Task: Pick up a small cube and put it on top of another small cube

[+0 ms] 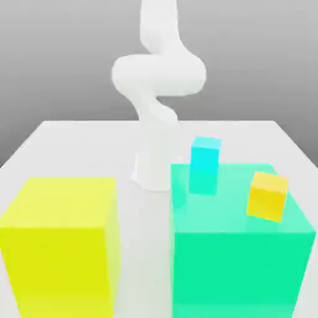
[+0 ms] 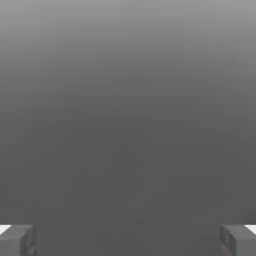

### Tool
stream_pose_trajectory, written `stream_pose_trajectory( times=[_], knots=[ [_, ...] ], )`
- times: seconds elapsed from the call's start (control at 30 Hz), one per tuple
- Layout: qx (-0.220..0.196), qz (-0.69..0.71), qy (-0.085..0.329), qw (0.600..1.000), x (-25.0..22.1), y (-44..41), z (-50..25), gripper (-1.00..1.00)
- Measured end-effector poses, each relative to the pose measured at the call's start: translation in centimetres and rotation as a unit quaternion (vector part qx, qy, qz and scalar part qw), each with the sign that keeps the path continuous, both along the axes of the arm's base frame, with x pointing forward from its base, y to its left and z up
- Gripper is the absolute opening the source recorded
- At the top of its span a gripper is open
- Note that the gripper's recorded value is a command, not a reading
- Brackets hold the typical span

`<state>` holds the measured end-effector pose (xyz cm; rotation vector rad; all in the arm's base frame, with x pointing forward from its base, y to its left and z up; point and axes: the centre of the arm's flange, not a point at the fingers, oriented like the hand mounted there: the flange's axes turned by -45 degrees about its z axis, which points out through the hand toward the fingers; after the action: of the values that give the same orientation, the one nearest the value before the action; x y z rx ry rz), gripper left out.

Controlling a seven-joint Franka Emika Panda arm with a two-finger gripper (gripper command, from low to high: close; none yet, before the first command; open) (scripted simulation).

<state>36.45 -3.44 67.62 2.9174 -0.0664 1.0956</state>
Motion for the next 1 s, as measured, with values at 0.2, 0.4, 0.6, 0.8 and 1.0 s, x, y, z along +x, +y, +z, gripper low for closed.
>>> stream_pose_trajectory(
  times=[0.2,0.4,0.6,0.8,1.0],
  knots=[
    [-0.018,-0.03,0.144,0.989,2.8,-10.9,-14.7,0.0],
    [0.008,-0.032,0.276,0.961,-1.7,-19.5,-29.7,0.0],
    [0.008,0.052,0.353,0.934,-7.1,-18.9,-43.3,0.0],
    [-0.028,0.127,0.35,0.928,-8.4,-13.8,-48.4,0.0],
    [-0.028,0.125,0.351,0.928,-8.7,-13.8,-53.1,0.0]
  ],
)
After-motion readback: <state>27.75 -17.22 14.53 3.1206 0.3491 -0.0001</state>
